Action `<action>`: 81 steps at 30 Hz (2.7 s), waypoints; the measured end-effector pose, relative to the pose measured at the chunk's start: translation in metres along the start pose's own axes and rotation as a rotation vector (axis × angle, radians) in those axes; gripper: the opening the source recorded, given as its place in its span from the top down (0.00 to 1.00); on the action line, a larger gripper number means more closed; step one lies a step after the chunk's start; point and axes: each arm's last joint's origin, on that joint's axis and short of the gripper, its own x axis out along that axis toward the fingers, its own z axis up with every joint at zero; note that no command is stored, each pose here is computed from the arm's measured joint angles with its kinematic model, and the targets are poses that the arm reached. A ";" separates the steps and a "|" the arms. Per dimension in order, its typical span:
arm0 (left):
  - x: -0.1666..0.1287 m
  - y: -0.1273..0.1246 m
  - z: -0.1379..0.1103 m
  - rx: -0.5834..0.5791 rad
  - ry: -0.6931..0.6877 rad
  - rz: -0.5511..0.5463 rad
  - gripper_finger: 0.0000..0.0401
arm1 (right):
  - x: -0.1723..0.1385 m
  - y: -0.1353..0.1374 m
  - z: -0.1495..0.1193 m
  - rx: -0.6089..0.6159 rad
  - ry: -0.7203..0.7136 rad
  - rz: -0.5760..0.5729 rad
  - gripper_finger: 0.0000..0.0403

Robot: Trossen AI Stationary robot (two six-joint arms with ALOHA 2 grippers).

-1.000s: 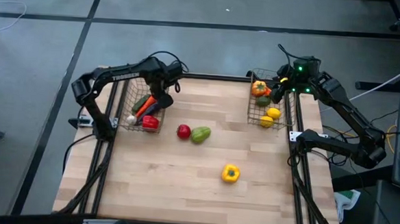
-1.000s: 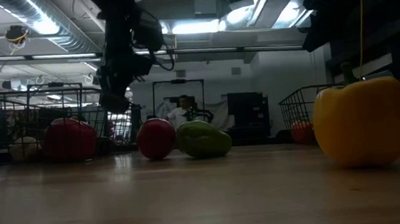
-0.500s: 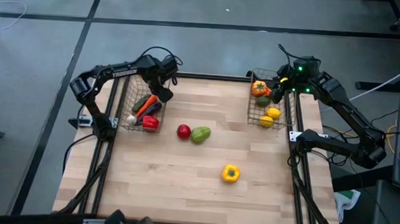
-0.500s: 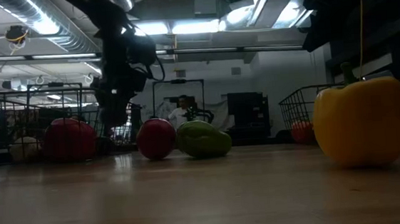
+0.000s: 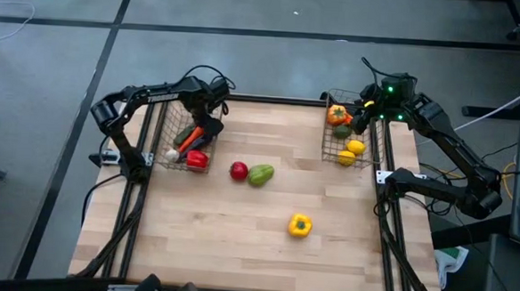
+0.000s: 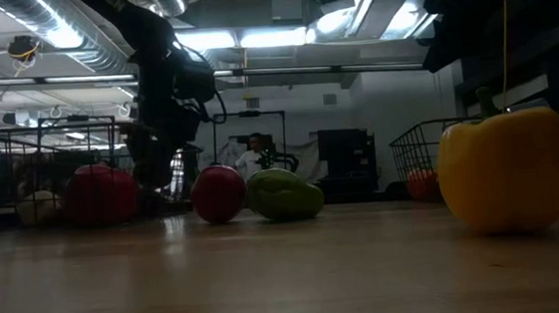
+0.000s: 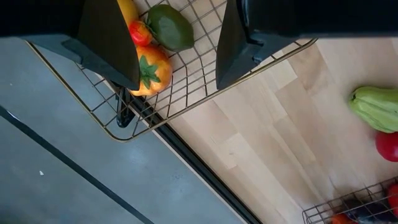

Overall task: Sort produce into baskets
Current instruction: Put the violet onion into the left gold wire basket, then put the red tomato into the right gold wire basket

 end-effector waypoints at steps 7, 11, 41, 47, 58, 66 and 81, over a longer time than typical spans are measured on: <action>0.001 0.003 0.002 -0.014 -0.009 -0.022 0.17 | 0.000 0.000 0.000 0.000 0.000 0.000 0.48; 0.001 0.005 0.002 -0.019 0.000 -0.044 0.09 | 0.000 0.000 0.000 0.000 0.000 0.000 0.48; -0.112 0.009 -0.022 -0.087 -0.578 -0.542 0.03 | 0.000 0.000 0.000 0.000 0.000 0.001 0.48; -0.133 -0.028 -0.027 0.079 -0.685 -0.694 0.03 | 0.000 0.000 0.000 0.000 0.000 0.002 0.48; -0.163 -0.095 -0.049 0.313 -0.834 -0.852 0.03 | 0.000 0.000 0.000 0.000 -0.001 0.002 0.48; -0.168 -0.140 -0.066 0.484 -0.894 -0.865 0.03 | 0.000 0.000 0.000 0.000 0.000 0.001 0.48; -0.155 -0.162 -0.069 0.532 -0.863 -0.791 0.03 | 0.000 0.000 0.000 0.000 -0.003 0.005 0.48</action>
